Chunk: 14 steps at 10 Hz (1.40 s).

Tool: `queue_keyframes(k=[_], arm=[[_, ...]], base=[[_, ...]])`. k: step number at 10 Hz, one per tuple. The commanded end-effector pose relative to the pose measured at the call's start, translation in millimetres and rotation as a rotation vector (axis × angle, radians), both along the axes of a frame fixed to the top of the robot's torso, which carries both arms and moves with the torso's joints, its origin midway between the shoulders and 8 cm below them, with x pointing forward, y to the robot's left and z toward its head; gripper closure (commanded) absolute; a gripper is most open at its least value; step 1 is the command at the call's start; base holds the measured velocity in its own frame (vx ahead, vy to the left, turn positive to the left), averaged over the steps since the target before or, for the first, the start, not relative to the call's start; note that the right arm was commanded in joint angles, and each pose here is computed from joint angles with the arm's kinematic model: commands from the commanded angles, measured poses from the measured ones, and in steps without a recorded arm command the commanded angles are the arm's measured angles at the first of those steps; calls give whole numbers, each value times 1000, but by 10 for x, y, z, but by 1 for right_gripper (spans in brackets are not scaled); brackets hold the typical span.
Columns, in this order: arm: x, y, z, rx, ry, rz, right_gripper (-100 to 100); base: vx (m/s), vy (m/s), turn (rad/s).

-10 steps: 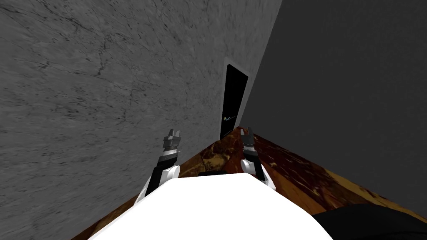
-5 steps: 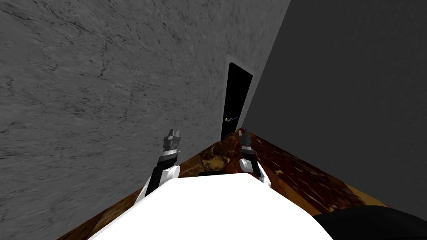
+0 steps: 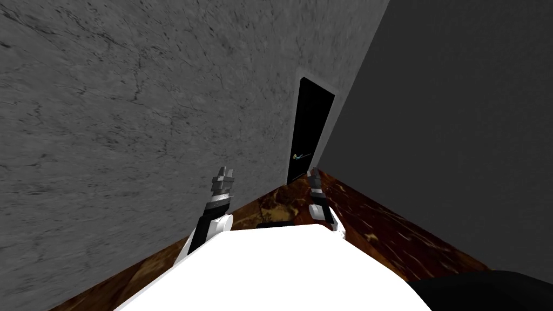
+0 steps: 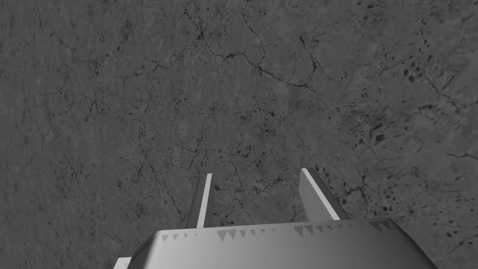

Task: Pull the door open

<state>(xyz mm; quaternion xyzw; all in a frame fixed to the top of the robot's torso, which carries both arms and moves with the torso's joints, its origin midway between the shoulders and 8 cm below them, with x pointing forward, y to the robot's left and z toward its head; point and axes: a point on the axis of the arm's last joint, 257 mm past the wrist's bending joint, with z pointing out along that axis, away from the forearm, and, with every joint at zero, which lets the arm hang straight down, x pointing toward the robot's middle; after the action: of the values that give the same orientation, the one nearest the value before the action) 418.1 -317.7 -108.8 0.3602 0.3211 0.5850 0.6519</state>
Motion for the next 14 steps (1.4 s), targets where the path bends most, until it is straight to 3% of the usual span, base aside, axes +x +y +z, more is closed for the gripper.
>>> queue_keyframes(k=[1, 14], arm=[[52, -14, -98, -1, 22, 3, -100], [571, -197, -1043, -13, 213, 10, -100]], base=[[82, -131, 155], [54, -127, 147]])
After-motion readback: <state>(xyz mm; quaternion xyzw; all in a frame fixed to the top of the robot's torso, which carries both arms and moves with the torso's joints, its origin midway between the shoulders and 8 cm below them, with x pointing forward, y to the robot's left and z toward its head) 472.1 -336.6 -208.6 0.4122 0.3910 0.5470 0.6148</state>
